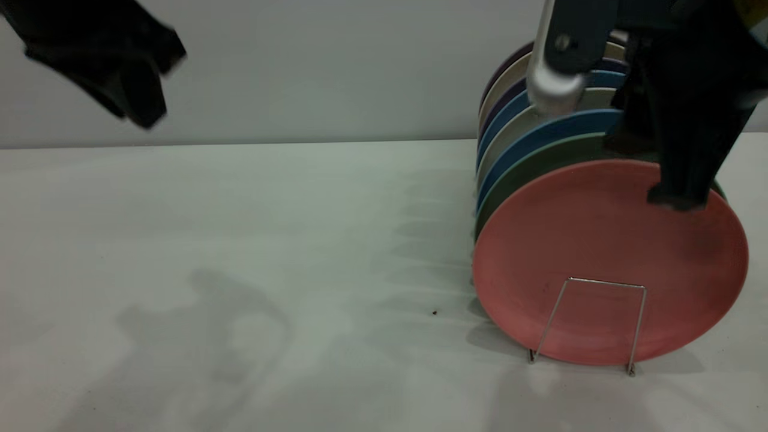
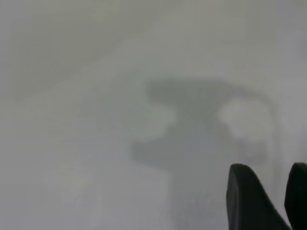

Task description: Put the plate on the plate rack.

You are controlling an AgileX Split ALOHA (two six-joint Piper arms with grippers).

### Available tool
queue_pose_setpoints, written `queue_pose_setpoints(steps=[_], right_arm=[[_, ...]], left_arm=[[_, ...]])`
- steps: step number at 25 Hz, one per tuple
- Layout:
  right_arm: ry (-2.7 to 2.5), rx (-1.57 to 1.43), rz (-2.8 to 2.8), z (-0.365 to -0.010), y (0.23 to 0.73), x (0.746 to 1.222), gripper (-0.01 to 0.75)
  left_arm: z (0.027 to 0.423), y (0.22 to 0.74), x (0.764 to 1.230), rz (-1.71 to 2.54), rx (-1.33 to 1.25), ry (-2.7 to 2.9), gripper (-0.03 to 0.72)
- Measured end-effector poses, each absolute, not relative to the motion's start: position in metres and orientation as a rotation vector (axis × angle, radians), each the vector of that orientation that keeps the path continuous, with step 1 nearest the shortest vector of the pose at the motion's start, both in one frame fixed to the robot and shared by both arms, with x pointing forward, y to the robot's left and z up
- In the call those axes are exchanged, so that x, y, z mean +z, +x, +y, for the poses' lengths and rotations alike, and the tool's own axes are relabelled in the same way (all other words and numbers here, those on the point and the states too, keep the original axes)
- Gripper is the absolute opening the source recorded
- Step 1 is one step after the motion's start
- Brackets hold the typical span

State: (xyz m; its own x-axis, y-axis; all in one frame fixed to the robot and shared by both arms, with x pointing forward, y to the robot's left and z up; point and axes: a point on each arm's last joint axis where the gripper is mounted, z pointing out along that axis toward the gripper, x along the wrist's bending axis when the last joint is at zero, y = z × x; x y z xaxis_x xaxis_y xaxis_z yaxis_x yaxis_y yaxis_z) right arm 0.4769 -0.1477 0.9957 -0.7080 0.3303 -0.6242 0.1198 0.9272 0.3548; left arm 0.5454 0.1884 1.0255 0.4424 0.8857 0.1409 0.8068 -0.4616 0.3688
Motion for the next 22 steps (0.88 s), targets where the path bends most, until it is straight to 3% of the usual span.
queue_pose_setpoints(steps=[22], right_arm=[[1.07, 0.725, 1.986, -0.21, 0.413, 1.091, 0.243]], left_arm=[[0.22, 0.471, 1.12, 1.466, 0.577, 2.285, 0.24]])
